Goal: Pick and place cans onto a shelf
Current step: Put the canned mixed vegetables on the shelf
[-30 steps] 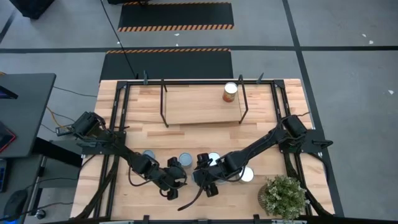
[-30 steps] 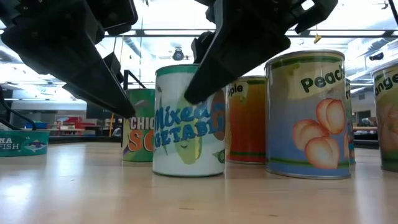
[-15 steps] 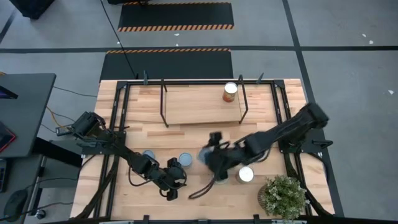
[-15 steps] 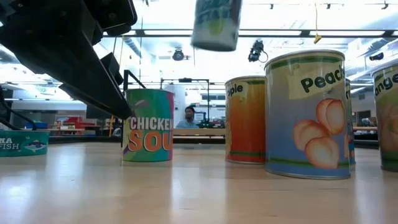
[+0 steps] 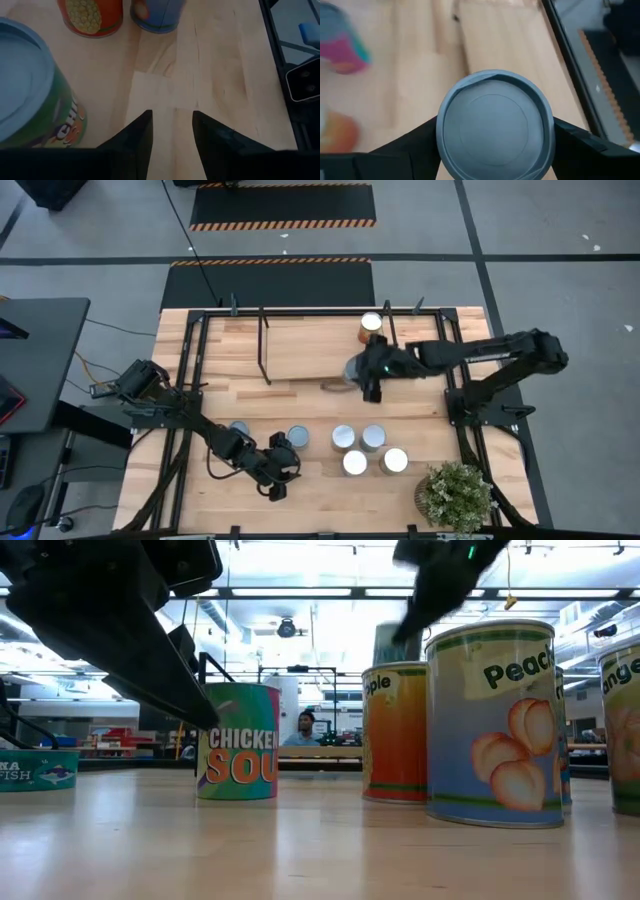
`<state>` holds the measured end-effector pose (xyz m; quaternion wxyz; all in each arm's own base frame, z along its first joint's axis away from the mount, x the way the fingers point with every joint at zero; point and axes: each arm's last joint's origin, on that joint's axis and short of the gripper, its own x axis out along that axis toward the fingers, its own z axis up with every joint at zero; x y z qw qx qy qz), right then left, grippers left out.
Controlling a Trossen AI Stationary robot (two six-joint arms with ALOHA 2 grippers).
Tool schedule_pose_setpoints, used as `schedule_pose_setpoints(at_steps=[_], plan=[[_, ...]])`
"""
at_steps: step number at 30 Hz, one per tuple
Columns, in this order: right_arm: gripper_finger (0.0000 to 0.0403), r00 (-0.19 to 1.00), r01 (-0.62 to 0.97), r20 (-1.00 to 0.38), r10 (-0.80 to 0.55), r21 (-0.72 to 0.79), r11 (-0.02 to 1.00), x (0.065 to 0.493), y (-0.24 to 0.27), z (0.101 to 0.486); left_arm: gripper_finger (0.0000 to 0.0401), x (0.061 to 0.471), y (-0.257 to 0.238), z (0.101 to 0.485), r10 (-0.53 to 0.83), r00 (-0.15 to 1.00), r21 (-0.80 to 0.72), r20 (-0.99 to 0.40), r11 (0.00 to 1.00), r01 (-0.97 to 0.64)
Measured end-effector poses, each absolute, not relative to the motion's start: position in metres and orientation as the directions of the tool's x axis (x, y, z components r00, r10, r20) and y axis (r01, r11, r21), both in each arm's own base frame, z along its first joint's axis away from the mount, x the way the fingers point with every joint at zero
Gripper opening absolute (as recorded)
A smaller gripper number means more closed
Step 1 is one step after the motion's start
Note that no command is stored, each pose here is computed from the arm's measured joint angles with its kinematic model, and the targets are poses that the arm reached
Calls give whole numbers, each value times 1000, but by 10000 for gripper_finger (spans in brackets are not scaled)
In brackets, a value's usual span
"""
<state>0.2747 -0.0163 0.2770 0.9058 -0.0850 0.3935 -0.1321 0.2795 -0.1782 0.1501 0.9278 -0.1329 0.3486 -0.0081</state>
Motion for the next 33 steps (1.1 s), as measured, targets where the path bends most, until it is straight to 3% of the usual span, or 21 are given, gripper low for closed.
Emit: schedule_pose_setpoints(at_steps=[11, 16, 23, 33], plan=[[307, 524, 303, -771, -362, -228, 925, 286, -84, 227, 144, 280, -178, 150, -107, 757, -251, -645, 965, -78], [337, 480, 338, -794, -373, -226, 914, 286, -98, 218, 144, 279, -179, 150, -108, 756, -251, -645, 965, -76], [389, 443, 343, -807, -391, -251, 905, 276, -94, 223, 144, 279, -179, 150, -109, 756, -251, -646, 965, -76], [391, 416, 393, -771, -483, -326, 860, 265, -79, 240, 144, 279, -179, 150, -109, 756, -251, -645, 965, -75]])
